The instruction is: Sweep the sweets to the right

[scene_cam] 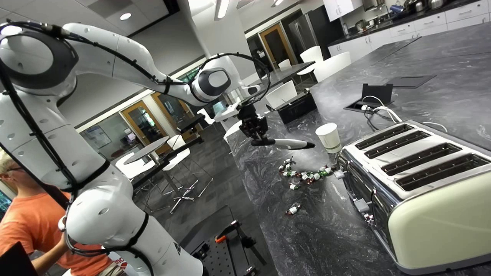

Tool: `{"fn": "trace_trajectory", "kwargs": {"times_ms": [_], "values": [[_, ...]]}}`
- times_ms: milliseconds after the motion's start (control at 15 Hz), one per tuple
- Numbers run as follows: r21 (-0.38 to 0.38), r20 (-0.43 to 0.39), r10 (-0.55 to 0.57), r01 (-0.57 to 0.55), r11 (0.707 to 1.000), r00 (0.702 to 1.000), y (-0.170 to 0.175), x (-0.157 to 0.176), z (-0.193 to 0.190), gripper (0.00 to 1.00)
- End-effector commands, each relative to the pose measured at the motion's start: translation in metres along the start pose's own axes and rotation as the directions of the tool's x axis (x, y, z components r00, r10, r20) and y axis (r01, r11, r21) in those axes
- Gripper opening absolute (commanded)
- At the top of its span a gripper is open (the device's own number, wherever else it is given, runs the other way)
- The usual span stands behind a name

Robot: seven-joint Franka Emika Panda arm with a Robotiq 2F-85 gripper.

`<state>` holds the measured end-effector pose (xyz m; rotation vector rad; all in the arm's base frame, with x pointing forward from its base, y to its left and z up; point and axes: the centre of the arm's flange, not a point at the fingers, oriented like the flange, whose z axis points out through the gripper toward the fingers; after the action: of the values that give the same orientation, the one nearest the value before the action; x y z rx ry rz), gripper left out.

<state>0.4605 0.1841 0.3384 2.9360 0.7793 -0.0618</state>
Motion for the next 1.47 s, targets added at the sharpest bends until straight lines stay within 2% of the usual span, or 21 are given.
{"fn": "trace_trajectory", "kwargs": {"times_ms": [0, 133, 267, 400, 533, 600, 667, 867, 933, 1400], "values": [[-0.016, -0.065, -0.153, 0.153, 0.988, 0.986, -0.016, 0.015, -0.017, 0.15], [-0.046, -0.063, -0.25, 0.248, 0.968, 0.966, -0.029, 0.028, -0.019, 0.15], [-0.082, -0.067, -0.364, 0.358, 0.93, 0.929, -0.046, 0.043, -0.019, 0.15], [-0.117, -0.067, -0.461, 0.452, 0.884, 0.885, -0.059, 0.053, -0.016, 0.15], [-0.147, -0.057, -0.559, 0.547, 0.824, 0.827, -0.066, 0.062, -0.008, 0.15], [-0.151, -0.047, -0.571, 0.559, 0.815, 0.82, -0.066, 0.066, -0.004, 0.15], [-0.127, -0.037, -0.518, 0.51, 0.851, 0.855, -0.07, 0.049, -0.006, 0.4], [-0.126, -0.027, -0.549, 0.542, 0.831, 0.835, -0.07, 0.058, 0.003, 0.4], [-0.126, -0.028, -0.55, 0.542, 0.831, 0.835, -0.07, 0.059, 0.004, 0.15], [-0.09, 0.025, -0.627, 0.627, 0.774, 0.778, -0.026, 0.06, 0.024, 0.15]]}}
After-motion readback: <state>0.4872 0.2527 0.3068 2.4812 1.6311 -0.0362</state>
